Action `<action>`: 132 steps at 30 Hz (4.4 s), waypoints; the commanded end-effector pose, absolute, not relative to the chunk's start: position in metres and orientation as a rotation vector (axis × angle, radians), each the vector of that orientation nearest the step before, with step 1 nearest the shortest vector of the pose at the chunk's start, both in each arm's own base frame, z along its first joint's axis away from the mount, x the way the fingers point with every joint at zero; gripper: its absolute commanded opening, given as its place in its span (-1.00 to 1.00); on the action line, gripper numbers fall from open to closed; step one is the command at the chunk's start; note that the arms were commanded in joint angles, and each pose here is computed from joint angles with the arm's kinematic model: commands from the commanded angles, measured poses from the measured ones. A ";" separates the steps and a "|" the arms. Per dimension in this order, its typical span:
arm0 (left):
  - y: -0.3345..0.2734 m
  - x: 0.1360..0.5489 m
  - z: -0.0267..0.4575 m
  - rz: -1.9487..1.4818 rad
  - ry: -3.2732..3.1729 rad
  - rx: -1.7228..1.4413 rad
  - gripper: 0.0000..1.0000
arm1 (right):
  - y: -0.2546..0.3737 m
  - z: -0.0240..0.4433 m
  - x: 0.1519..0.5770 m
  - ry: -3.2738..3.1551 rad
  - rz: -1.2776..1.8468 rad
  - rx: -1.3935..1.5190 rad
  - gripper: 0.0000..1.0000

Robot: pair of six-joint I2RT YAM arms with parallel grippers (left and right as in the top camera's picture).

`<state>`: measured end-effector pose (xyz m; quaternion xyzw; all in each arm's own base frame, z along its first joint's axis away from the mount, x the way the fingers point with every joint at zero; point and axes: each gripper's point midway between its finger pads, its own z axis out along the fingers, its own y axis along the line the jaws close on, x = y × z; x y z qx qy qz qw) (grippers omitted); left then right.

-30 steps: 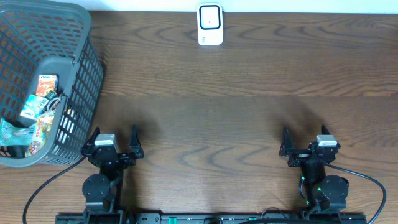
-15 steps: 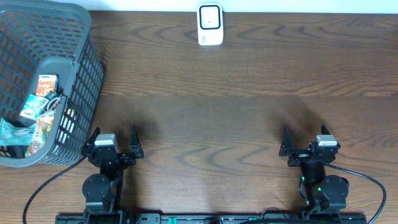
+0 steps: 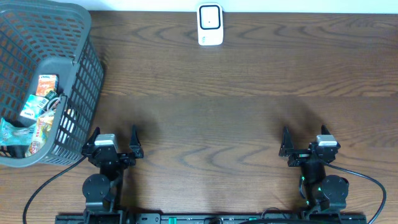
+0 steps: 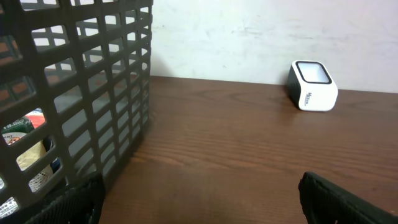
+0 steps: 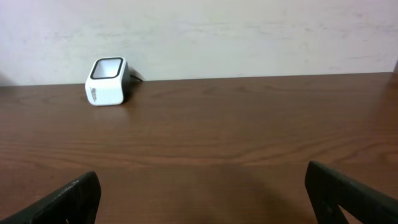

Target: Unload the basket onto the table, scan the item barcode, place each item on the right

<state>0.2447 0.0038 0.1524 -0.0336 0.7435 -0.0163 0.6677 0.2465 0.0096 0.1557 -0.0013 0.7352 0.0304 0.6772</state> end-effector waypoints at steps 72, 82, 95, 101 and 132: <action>-0.011 0.244 0.138 -0.456 1.690 -0.423 0.96 | 0.006 0.154 0.247 1.658 0.063 0.018 0.98; -0.023 0.245 0.138 -0.560 1.702 -0.429 0.95 | 0.006 0.154 0.247 1.658 0.063 0.018 0.99; -0.030 0.239 0.213 -0.614 1.528 -0.330 0.96 | 0.006 0.154 0.247 1.658 0.063 0.018 0.99; -0.030 0.230 0.259 -0.620 1.454 -0.304 0.95 | 0.006 0.154 0.247 1.659 0.063 0.018 0.99; -0.105 0.228 0.352 -0.993 1.773 -0.016 0.95 | 0.006 0.154 0.247 1.659 0.063 0.018 0.99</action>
